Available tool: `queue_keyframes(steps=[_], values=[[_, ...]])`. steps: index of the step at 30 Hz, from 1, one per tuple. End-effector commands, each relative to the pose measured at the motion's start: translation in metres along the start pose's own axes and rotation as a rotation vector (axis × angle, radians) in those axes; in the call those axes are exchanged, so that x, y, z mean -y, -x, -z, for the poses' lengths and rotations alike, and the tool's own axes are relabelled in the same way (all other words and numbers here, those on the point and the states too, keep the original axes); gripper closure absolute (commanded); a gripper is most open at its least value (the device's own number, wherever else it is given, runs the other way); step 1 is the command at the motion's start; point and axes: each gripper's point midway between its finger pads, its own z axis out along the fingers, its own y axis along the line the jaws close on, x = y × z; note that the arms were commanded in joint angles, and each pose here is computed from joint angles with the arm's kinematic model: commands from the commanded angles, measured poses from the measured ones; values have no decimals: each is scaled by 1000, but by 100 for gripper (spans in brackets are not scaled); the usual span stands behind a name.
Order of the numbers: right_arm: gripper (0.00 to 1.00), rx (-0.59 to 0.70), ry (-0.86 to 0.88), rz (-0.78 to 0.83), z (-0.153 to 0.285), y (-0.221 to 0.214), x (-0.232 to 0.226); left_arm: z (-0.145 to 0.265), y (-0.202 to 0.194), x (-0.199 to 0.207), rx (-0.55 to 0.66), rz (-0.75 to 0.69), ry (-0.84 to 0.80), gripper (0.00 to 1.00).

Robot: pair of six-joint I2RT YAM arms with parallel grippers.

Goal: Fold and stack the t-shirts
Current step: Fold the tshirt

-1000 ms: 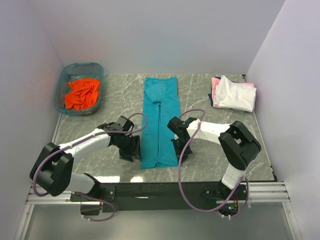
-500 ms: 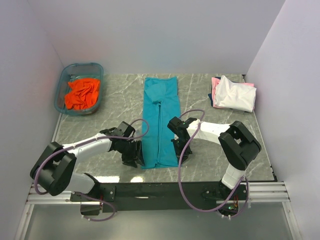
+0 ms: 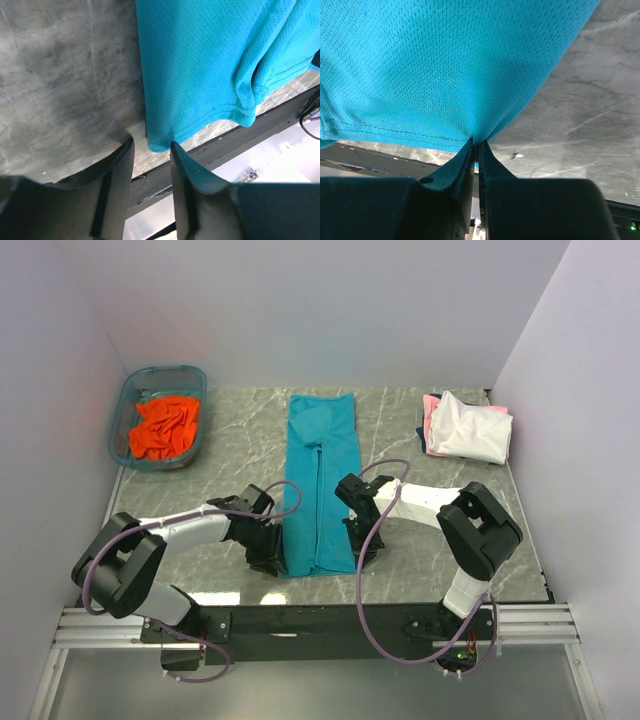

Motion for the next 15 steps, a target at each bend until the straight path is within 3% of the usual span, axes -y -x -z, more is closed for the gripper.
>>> queue_keyframes(steps=[1,11,15], values=[[89,19,-29,-3,-7,-1,8,-4,5,0,16,-29,4,60],[89,18,-20,-4,-7,1,5,-12,6,-2,-1,-45,1,66],[90,19,-21,-7,-7,1,5,-14,7,-3,-9,-50,1,74]])
